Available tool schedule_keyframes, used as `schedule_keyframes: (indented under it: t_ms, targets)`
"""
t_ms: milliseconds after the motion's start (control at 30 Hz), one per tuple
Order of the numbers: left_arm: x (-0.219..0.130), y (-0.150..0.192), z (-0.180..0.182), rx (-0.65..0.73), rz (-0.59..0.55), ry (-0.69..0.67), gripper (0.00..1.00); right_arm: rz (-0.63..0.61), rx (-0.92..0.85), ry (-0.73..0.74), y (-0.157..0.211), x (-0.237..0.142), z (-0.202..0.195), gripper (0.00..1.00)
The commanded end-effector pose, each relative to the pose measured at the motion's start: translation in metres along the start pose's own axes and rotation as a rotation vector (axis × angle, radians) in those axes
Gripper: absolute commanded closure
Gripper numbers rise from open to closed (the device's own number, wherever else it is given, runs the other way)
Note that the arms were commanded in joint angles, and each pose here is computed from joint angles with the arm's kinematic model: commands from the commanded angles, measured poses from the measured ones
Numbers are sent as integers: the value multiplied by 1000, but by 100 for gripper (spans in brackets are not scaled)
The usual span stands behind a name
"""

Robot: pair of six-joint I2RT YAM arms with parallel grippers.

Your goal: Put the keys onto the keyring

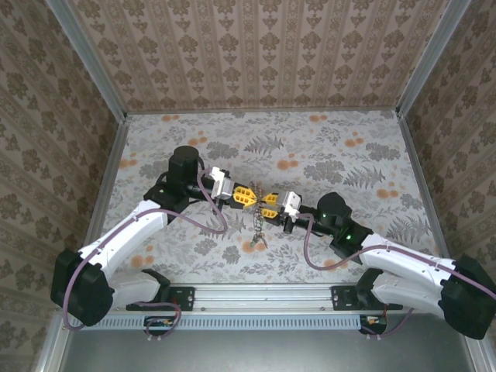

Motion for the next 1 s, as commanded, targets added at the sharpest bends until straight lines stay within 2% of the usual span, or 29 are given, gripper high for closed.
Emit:
schedule_keyframes:
  t_ms: [0,133,267,500,667,967]
  targets:
    - [-1,-13,-5,38,-26,29,100,-48,-1,20,-17,4,-7,73]
    - [-1,-15,-3,37,-26,29,100,-57,-5,18,-19,5,-6,81]
    - [0,-18,-1,39,-28,30,100,-69,-20,38,-21,2,-8,83]
    - [2,-23,1,47,-24,36,100,-89,-14,89,-23,-4,-14,93]
    - [4,-21,2,47,-19,33,100,-86,-30,71,-23,-6,-11,99]
    - [4,-17,8,41,-1,-9,100,-38,-82,-7,-29,-13,-4,100]
Point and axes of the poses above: each hand's point on the last joint's axis, 136 mm out from that joint toward the fingers, its own x axis out along the fingers, its own z axis along the line the jaws close on, y = z × x, the point moved 1 cm from there along -x, back along the fingers, and after that the axes turned 10 degrees about -x, right-handed, at the moved point
